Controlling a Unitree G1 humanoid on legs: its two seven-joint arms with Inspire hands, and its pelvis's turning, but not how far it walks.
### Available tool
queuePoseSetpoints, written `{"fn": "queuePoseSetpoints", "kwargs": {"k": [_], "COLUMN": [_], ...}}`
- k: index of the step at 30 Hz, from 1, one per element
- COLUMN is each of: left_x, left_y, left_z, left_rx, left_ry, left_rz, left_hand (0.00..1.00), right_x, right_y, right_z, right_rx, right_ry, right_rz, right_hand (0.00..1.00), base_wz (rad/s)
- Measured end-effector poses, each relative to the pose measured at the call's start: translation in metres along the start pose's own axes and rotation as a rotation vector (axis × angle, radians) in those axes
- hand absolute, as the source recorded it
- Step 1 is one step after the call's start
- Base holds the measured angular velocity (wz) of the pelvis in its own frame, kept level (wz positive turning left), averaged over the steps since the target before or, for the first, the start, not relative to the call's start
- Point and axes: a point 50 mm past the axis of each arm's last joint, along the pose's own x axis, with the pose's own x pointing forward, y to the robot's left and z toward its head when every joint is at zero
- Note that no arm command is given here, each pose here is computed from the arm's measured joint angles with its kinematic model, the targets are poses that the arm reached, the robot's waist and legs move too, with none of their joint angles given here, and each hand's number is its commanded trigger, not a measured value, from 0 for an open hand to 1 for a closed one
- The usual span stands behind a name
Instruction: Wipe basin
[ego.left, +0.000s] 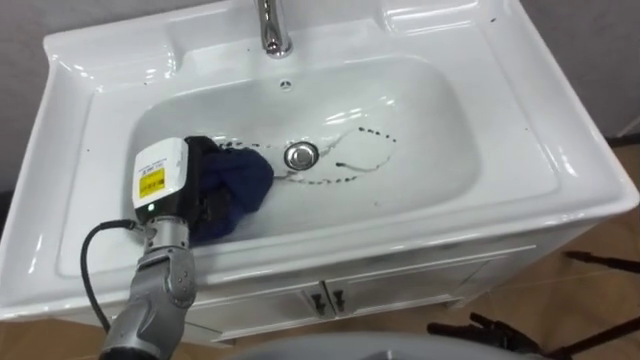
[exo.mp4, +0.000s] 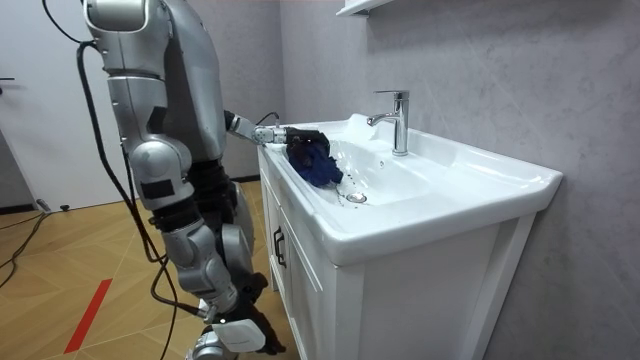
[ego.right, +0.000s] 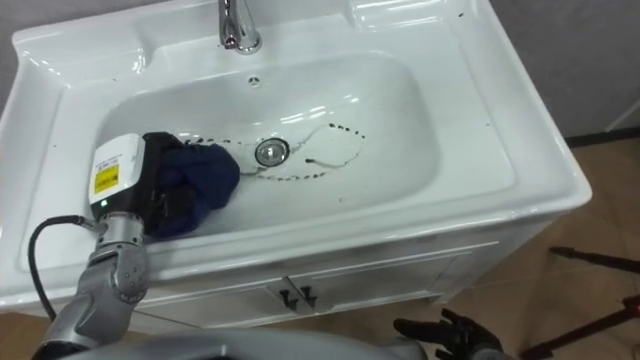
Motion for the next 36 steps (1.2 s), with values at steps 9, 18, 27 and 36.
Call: {"fn": "queuePoseSetpoints", "kwargs": {"k": [9, 18, 27, 36], "left_x": [0.004, 0.005, 0.007, 0.026], "left_y": [0.002, 0.003, 0.005, 0.009], "left_z": [-0.01, -0.008, -0.007, 0.005], "left_rx": [0.105, 0.169, 0.197, 0.299], "left_ry": [0.025, 0.009, 0.024, 0.016], "left_rz": [-0.028, -0.03, -0.044, -0.055], "left_hand": [1.0, 1.0, 1.0, 1.0], "right_x": [0.0, 0.0, 0.001, 0.001], "right_y": [0.002, 0.004, 0.006, 0.004], "right_z": [0.0, 0.001, 0.0, 0.0], "right_rx": [-0.004, -0.013, -0.017, 0.033], "right_ry": [-0.001, -0.004, 0.014, 0.004], "right_rz": [0.011, 0.02, 0.014, -0.012], "right_hand": [0.0, 0.0, 0.0, 0.0], "base_wz": [0.0, 0.0, -0.01, 0.0]}}
